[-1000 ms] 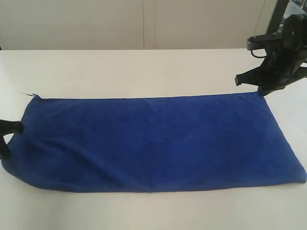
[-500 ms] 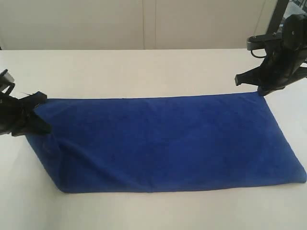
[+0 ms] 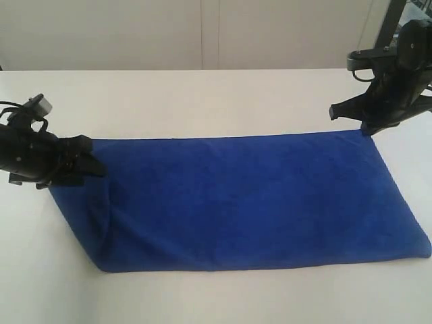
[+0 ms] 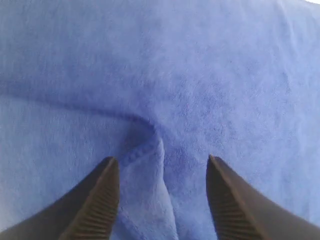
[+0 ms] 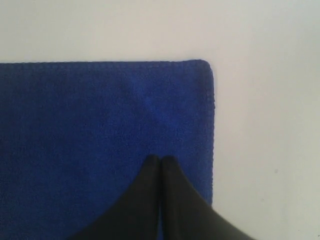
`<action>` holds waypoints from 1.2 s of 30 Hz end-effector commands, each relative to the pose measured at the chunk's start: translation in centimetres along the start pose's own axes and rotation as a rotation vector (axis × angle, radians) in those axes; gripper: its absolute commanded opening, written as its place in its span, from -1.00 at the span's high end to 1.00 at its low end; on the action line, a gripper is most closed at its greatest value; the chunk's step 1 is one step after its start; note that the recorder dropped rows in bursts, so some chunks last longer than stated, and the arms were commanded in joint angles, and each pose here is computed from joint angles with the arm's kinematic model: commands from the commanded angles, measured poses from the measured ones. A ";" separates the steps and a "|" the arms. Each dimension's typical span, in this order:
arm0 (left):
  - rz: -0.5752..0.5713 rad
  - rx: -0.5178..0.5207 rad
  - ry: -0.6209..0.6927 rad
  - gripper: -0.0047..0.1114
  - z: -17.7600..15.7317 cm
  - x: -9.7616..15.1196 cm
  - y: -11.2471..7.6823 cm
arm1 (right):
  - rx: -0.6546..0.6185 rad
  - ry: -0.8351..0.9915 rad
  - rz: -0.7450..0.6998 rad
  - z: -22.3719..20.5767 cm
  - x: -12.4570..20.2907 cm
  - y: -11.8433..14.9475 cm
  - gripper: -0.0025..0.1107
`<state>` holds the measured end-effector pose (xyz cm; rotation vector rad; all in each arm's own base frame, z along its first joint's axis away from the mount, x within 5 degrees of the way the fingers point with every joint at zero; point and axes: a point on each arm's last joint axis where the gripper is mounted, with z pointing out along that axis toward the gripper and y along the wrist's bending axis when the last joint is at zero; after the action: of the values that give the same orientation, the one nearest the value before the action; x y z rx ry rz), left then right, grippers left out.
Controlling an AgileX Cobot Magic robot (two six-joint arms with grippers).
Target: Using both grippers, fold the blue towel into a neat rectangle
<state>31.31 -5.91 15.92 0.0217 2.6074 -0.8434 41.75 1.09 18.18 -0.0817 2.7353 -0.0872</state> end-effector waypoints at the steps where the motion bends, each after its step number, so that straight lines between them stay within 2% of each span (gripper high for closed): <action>1: 0.113 -0.005 0.006 -0.07 0.0 -0.1 -0.2 | 0.003 0.015 0.006 -0.2 0.2 -0.5 0.96; 7: 0.073 0.013 0.047 -0.07 1.6 0.4 0.7 | 0.001 0.013 0.009 -0.2 0.2 -0.5 0.96; 14: 0.061 0.029 0.069 -0.07 2.0 0.7 0.9 | 0.001 0.013 0.009 -0.2 0.2 -0.5 0.96; 17: 0.060 0.043 0.078 -0.01 2.0 0.7 0.8 | 0.001 0.013 0.009 -0.2 0.2 -0.5 0.96; 26: 0.084 0.046 0.079 0.61 2.0 0.7 0.8 | 0.001 0.013 0.009 -0.2 0.2 -0.5 0.96; 33: 0.087 0.048 0.080 0.92 2.0 0.8 0.8 | 0.001 0.013 0.009 -0.2 0.2 -0.5 0.96; 36: 0.086 0.065 0.090 0.92 2.0 0.9 0.6 | 0.001 0.013 0.009 -0.2 0.2 -0.5 0.96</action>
<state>31.47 -6.18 13.59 0.1767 2.6453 -0.8653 41.57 1.09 18.08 -0.0782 2.7540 -0.0857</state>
